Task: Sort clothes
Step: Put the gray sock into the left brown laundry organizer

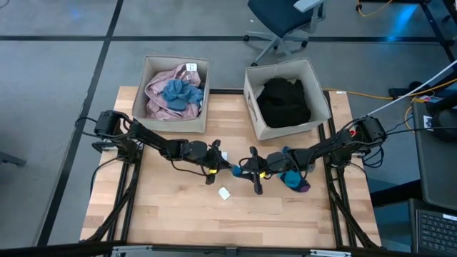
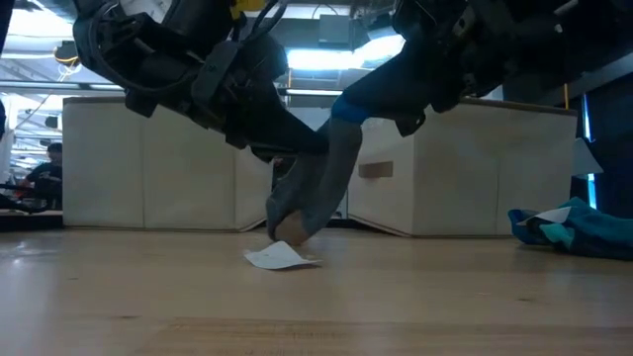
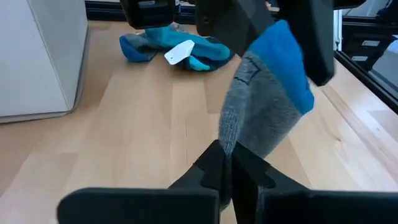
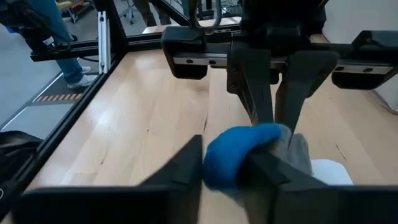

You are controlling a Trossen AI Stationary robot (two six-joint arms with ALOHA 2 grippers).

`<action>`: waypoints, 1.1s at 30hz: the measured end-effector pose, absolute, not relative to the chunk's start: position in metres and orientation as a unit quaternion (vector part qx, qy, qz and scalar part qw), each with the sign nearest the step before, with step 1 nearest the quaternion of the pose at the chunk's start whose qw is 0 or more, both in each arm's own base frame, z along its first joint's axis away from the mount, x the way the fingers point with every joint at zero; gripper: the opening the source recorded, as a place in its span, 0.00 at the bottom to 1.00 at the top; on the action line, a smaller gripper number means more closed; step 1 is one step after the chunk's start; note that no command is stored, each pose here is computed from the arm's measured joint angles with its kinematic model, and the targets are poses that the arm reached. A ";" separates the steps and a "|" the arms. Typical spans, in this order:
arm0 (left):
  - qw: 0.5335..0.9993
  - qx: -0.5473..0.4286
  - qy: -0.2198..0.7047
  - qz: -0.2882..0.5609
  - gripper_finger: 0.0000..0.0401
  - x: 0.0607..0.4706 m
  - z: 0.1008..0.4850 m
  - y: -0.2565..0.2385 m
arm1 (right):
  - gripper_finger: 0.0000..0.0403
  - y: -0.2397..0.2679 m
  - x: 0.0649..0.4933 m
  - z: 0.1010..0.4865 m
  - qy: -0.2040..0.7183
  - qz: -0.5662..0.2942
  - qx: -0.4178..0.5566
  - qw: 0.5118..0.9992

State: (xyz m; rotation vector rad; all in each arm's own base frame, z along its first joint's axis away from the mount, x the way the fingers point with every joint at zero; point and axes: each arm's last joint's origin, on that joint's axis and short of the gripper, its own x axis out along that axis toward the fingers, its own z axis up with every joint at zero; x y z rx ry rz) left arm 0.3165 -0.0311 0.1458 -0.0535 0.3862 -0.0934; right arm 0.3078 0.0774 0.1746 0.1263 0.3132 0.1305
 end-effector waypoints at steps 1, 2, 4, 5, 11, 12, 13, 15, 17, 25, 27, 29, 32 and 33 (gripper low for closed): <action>0.980 -0.028 0.192 -0.047 0.02 0.316 0.146 -0.031 | 0.26 0.077 0.308 0.175 0.155 0.065 0.064 0.984; 0.979 -0.029 0.194 -0.047 0.01 0.316 0.147 -0.032 | 0.31 0.077 0.308 0.175 0.155 0.065 0.064 0.984; 0.980 -0.029 0.193 -0.050 0.01 0.314 0.152 -0.034 | 0.40 0.077 0.306 0.177 0.157 0.065 0.064 0.983; 0.980 -0.030 0.190 -0.052 0.01 0.312 0.156 -0.035 | 0.44 0.077 0.306 0.179 0.155 0.065 0.064 0.984; 0.989 -0.014 0.135 -0.062 0.01 0.293 0.206 -0.041 | 0.59 0.074 0.296 0.191 0.176 0.061 0.058 0.981; 0.991 -0.009 0.122 -0.056 0.01 0.287 0.217 -0.040 | 0.61 0.073 0.294 0.192 0.178 0.055 0.056 0.981; 0.993 -0.002 0.109 -0.047 0.01 0.281 0.227 -0.038 | 0.61 0.073 0.294 0.193 0.178 0.047 0.055 0.981; 0.997 0.015 0.075 -0.022 0.01 0.269 0.249 -0.034 | 0.62 0.072 0.294 0.193 0.178 0.034 0.052 0.982; 0.999 0.039 0.033 0.008 0.01 0.255 0.270 -0.028 | 0.62 0.072 0.294 0.192 0.179 0.026 0.050 0.982; 0.956 0.163 -0.071 0.232 0.01 0.203 0.342 0.006 | 0.62 0.069 0.294 0.191 0.180 -0.011 0.042 0.983; 0.923 0.202 -0.052 0.324 0.01 0.192 0.348 0.018 | 0.62 0.069 0.294 0.191 0.179 -0.020 0.040 0.983; 0.884 0.222 -0.017 0.411 0.01 0.184 0.350 0.033 | 0.62 0.068 0.293 0.191 0.179 -0.024 0.039 0.983; 0.837 0.226 0.043 0.497 0.01 0.176 0.346 0.053 | 0.62 0.068 0.293 0.191 0.179 -0.029 0.044 0.982; 0.829 0.221 0.058 0.510 0.01 0.175 0.343 0.059 | 0.62 0.068 0.293 0.191 0.180 -0.030 0.049 0.982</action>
